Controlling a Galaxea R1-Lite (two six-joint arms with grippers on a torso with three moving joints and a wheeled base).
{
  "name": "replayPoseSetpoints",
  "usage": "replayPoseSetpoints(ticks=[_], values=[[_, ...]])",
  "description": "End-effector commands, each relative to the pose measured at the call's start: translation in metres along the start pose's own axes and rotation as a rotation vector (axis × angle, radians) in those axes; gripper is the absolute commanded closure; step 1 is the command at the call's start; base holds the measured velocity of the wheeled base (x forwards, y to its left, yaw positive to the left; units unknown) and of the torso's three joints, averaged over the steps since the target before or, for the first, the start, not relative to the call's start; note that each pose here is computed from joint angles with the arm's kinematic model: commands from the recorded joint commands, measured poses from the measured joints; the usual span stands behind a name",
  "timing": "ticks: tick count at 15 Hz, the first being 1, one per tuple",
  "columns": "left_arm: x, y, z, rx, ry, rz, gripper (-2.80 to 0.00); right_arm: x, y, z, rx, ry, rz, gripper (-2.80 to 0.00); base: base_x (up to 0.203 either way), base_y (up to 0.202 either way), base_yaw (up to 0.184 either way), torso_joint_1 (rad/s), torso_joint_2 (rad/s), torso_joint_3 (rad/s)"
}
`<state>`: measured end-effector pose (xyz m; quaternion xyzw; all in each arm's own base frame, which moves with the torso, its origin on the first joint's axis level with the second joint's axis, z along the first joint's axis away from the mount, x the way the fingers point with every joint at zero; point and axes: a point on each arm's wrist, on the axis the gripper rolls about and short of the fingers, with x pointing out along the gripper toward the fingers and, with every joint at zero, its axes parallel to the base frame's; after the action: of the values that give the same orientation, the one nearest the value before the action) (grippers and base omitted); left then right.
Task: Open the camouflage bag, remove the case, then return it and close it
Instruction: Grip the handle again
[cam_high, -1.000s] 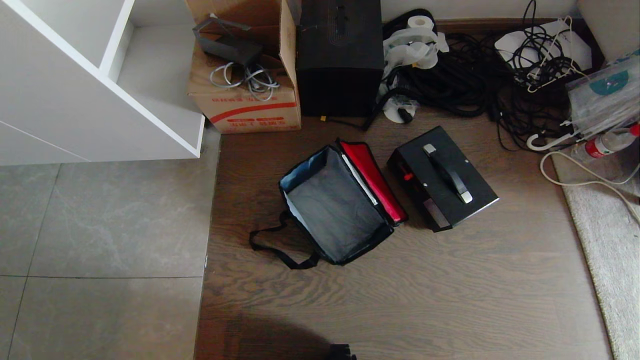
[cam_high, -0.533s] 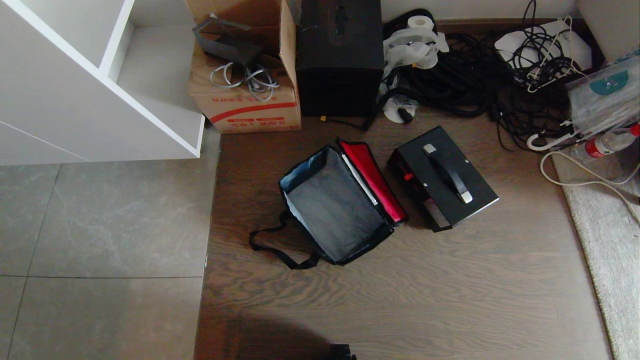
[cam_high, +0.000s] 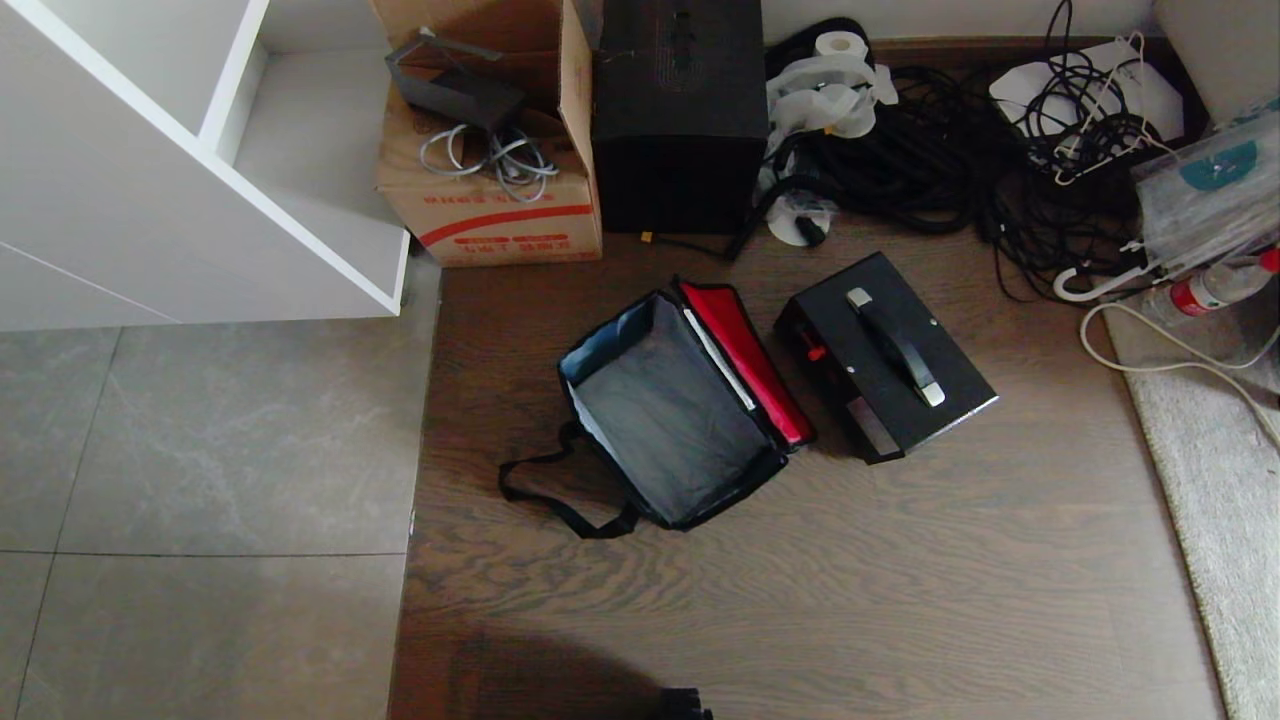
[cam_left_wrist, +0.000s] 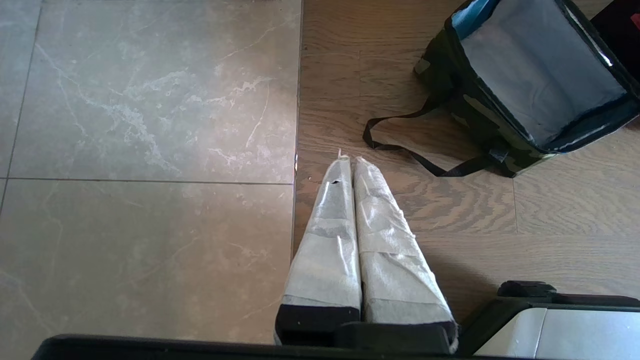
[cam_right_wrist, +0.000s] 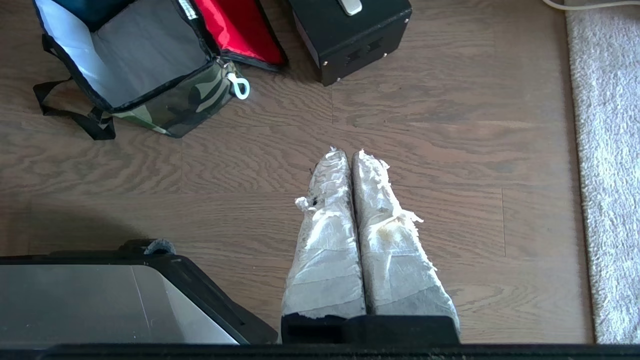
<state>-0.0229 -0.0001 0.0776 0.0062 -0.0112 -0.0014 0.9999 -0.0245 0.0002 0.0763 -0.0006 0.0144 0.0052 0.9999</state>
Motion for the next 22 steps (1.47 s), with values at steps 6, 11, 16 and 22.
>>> replayPoseSetpoints(ticks=[6,11,16,22], values=[[0.0007,0.0000,-0.0025,0.000,0.010,0.000,0.00,0.0001,0.0000,0.0000,0.000,0.002,0.000,0.00,0.000,0.000,0.000,0.000,0.00,0.000],[0.0007,0.0000,-0.0025,0.000,0.010,0.000,0.00,0.0001,0.0000,0.0000,0.000,0.002,0.000,0.00,0.000,0.000,0.000,0.000,0.00,0.000],[0.0007,0.0000,-0.0025,0.000,0.010,0.000,0.00,0.0001,0.0000,0.0000,0.000,0.002,0.000,0.00,0.000,0.000,0.000,0.000,0.00,0.000],[0.0007,0.0000,-0.0025,0.000,0.010,0.000,0.00,0.0000,0.0000,0.0000,0.000,0.000,0.000,0.00,0.000,0.000,0.000,0.000,0.00,0.000]])
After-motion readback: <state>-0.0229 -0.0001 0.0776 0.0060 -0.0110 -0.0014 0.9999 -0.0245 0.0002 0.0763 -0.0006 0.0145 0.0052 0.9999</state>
